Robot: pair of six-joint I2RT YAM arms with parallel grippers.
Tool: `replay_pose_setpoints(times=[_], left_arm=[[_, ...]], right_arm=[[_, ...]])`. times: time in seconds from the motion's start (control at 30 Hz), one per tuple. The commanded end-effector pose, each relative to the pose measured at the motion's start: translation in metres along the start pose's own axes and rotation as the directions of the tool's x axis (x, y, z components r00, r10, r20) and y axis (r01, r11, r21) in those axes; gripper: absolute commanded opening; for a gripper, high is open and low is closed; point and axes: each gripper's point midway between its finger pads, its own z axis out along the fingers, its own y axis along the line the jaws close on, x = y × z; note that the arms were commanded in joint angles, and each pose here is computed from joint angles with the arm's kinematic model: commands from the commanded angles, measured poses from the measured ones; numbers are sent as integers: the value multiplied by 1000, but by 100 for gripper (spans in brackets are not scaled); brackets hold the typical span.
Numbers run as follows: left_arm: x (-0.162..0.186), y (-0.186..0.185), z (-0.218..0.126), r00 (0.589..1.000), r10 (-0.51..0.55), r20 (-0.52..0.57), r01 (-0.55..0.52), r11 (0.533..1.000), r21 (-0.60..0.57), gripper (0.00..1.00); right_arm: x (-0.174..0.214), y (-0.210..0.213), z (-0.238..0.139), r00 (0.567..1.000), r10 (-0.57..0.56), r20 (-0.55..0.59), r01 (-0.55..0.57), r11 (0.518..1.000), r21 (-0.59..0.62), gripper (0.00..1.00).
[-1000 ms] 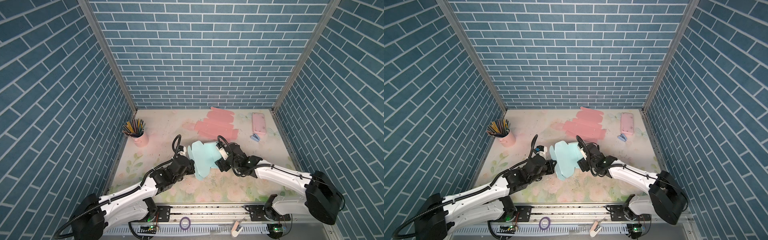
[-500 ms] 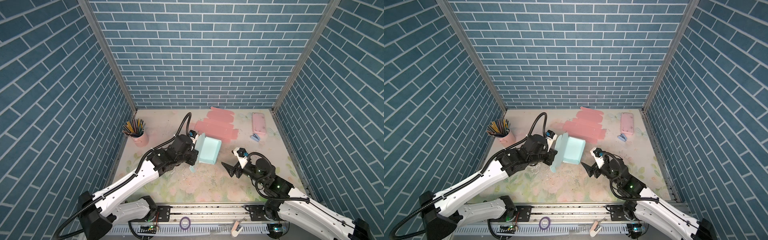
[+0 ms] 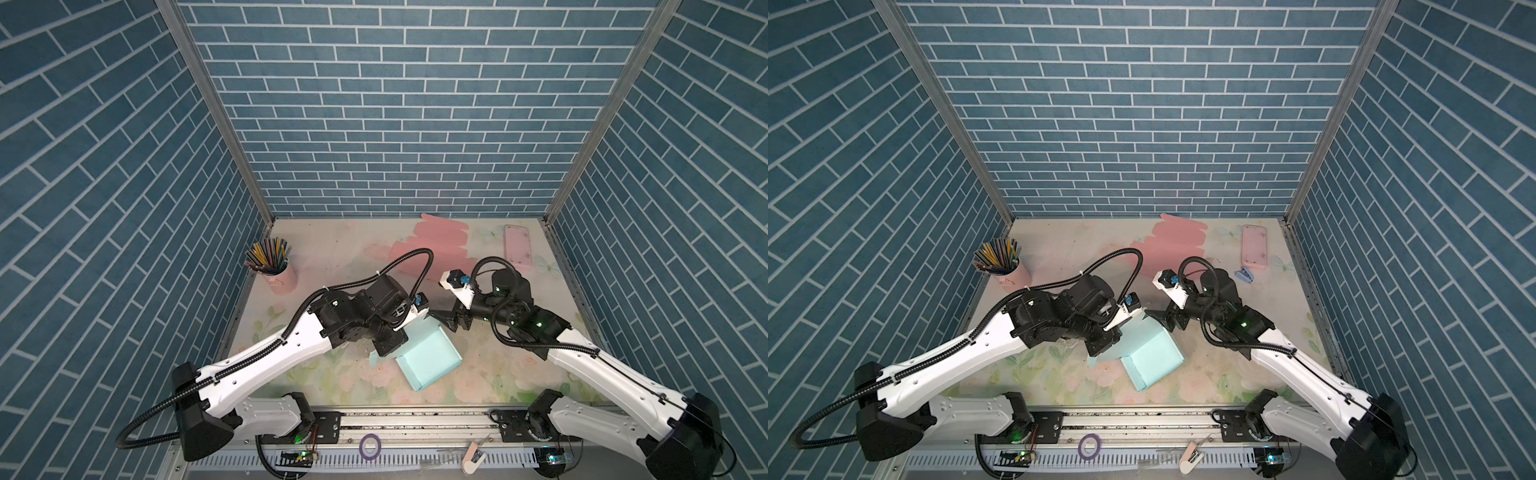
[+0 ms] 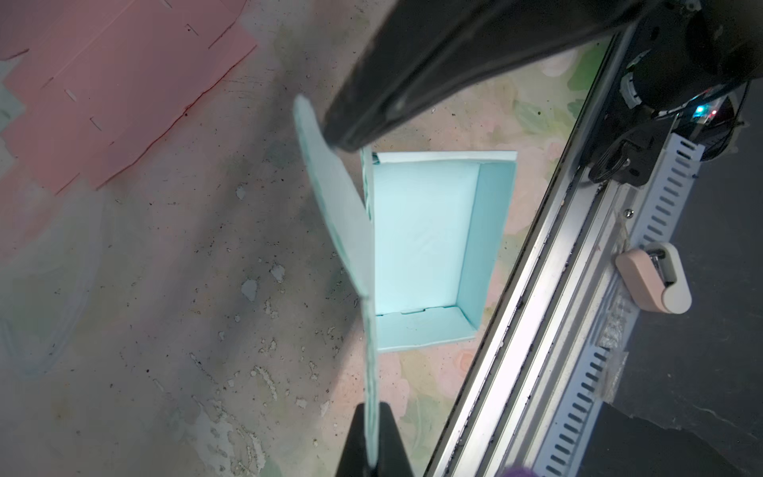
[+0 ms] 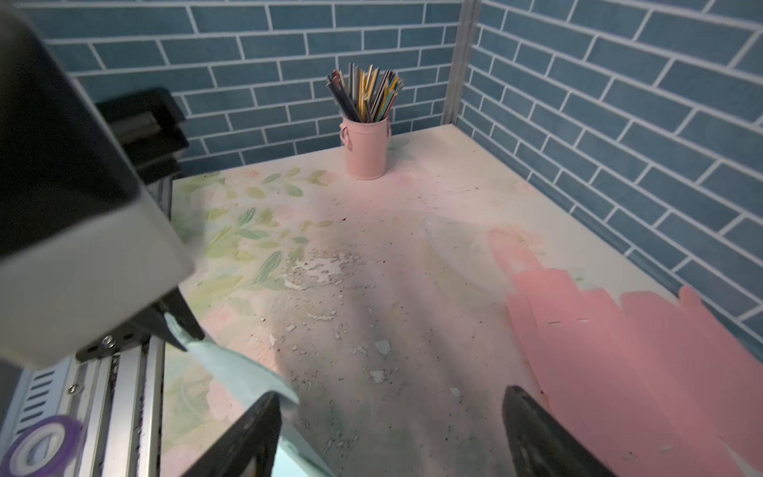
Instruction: Fold the paper box
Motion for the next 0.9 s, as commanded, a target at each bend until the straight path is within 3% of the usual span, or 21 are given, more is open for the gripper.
replay_pose_setpoints(times=[0.0, 0.2, 0.33, 0.53, 0.87], left_arm=[[4, -3, -11, 995, 94, -31, -94, 996, 10, 1], [6, 0, -15, 991, 130, -44, -130, 992, -2, 0], [5, 0, -17, 989, 140, -40, -140, 990, -5, 1], [2, 3, -15, 989, 142, -40, -143, 990, -22, 0], [-1, 8, -10, 987, 146, -71, -149, 988, -33, 0]], right_arm=[[10, 24, -3, 999, -44, -23, 40, 991, -131, 83], [9, 30, -10, 999, -37, 11, 38, 990, -139, 83], [17, 23, 3, 999, -24, -36, 18, 990, -140, 80], [17, 26, 13, 999, -10, -51, 0, 984, -177, 55], [21, 36, 20, 995, -36, -91, 18, 981, -193, 48]])
